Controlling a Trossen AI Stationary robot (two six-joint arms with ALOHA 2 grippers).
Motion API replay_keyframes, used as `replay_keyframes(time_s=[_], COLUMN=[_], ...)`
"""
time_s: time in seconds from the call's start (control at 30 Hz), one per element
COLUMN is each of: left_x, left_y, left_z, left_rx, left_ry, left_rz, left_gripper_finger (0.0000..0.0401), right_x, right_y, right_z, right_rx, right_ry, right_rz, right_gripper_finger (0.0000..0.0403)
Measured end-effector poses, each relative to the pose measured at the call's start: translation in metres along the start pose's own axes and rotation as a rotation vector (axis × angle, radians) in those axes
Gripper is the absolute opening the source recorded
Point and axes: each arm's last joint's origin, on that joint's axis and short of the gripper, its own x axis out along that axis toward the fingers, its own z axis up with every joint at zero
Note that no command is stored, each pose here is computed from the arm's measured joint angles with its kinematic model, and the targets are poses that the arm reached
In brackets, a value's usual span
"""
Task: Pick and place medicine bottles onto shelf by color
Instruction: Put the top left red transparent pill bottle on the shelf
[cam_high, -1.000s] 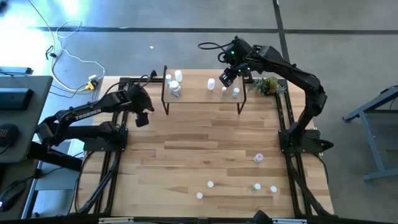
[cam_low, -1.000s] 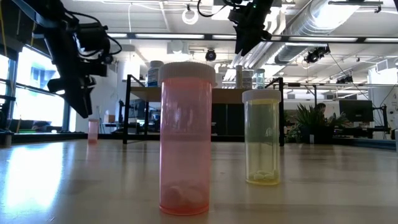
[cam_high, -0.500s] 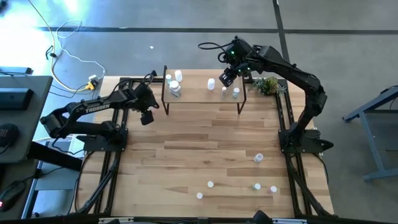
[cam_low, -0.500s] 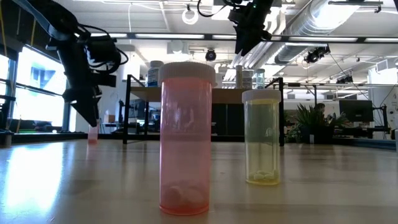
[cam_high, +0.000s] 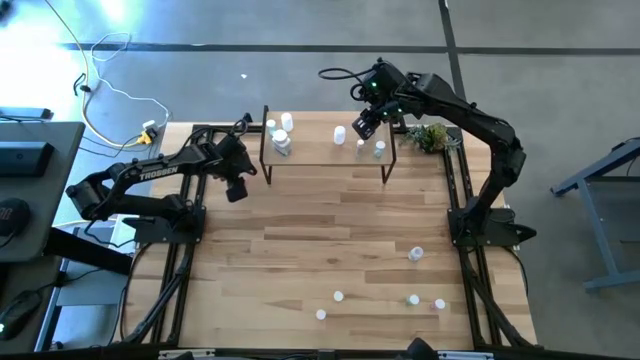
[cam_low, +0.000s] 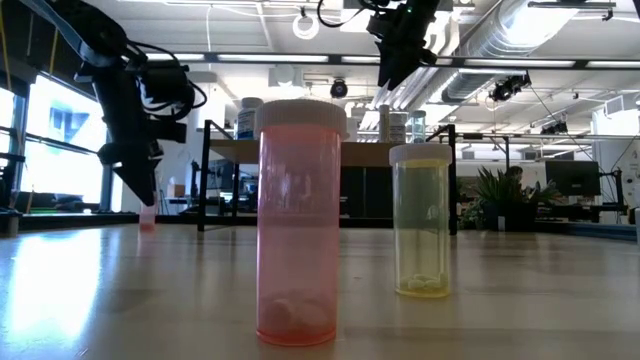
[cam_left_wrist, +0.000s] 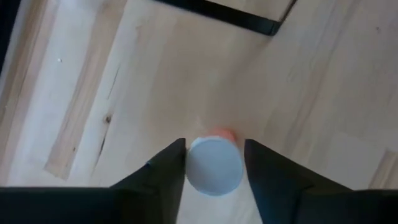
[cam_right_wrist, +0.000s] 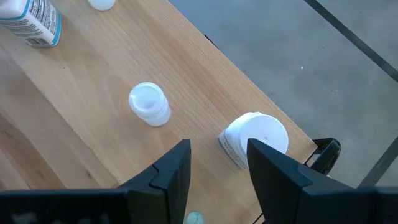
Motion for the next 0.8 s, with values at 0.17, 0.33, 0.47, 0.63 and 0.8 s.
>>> replay_keyframes(time_s=[0.17,0.33,0.47,0.63,0.8], left_x=[0.000,0.000,-0.006,-0.018,-0.038], left_y=[0.000,0.000,0.001,0.004,0.010], left_z=[0.000,0.000,0.002,0.009,0.020], left_rx=[0.001,0.000,-0.001,-0.033,-0.088], left_ry=[0.000,0.005,0.024,0.042,0.063], left_rz=[0.000,-0.002,-0.009,-0.016,0.007], left_gripper_finger=[0.0107,0.0098,0.0102,0.0101,0.0102], right_x=[0.000,0.000,0.000,0.000,0.000], right_y=[0.000,0.000,0.000,0.000,0.000], right_z=[0.000,0.000,0.000,0.000,0.000], right_rx=[0.000,0.000,0.000,0.000,0.000], right_ry=[0.000,0.000,0.000,0.000,0.001], right_rz=[0.000,0.000,0.001,0.001,0.004], right_gripper_finger=[0.0149,0.0149,0.0149,0.0149,0.0149])
